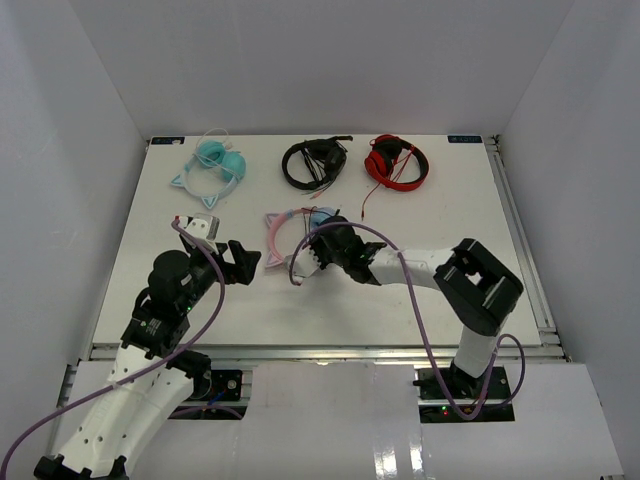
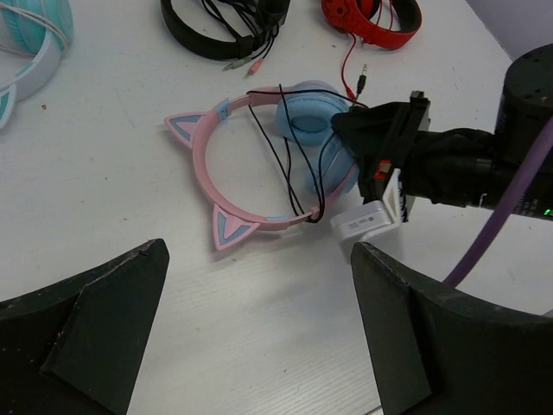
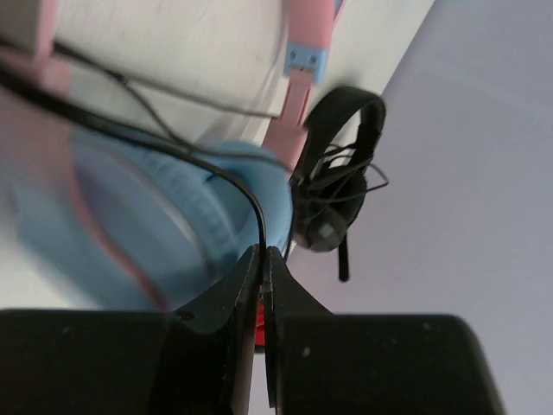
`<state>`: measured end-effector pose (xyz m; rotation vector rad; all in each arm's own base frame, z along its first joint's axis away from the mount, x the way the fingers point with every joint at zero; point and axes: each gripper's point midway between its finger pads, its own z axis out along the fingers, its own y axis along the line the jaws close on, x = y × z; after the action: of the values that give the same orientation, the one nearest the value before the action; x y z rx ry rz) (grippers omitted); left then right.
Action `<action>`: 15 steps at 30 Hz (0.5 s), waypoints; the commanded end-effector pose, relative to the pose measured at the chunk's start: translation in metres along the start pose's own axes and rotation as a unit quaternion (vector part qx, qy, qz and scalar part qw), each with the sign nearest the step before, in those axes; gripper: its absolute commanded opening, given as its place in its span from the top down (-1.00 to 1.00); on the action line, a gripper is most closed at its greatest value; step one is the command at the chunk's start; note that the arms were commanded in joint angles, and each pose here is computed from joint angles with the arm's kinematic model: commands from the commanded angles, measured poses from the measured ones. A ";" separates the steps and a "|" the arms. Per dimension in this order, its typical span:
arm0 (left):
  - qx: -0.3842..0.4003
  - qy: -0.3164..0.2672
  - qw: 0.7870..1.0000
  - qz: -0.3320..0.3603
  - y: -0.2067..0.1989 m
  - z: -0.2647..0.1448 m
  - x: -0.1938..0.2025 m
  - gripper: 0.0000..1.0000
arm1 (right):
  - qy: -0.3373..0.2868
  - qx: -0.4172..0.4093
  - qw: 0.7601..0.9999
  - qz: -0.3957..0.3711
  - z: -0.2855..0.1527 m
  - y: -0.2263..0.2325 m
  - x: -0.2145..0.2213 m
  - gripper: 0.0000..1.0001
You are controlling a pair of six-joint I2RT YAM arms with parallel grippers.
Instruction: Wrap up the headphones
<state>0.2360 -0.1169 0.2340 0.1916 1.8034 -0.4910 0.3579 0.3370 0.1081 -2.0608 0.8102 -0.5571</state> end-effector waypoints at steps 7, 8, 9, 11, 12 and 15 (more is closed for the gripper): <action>0.010 -0.005 1.000 0.002 -0.003 0.002 -0.001 -0.96 | -0.017 0.068 0.997 -0.032 0.013 -0.047 -0.020 0.82; 0.010 -0.004 1.000 0.003 -0.003 0.003 0.000 -0.96 | -0.021 0.069 0.997 -0.027 0.015 -0.052 -0.022 0.80; 0.010 -0.004 1.000 0.003 -0.003 0.003 0.000 -0.96 | -0.029 0.059 0.998 -0.017 0.020 -0.049 -0.025 0.76; 0.010 -0.004 1.000 0.003 -0.003 0.003 0.000 -0.96 | -0.043 0.034 0.998 0.000 0.032 -0.038 -0.031 0.63; 0.009 -0.004 1.000 0.003 -0.002 0.003 0.000 -0.96 | -0.044 0.027 0.999 0.008 0.039 -0.037 -0.032 0.48; 0.009 -0.005 1.000 0.003 -0.002 0.002 0.000 -0.96 | -0.048 0.018 0.998 0.035 0.049 -0.037 -0.034 0.16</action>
<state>0.2361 -0.1176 0.2324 0.1955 1.8080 -0.4933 0.3752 0.3928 0.1144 -2.0113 0.7421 -0.5156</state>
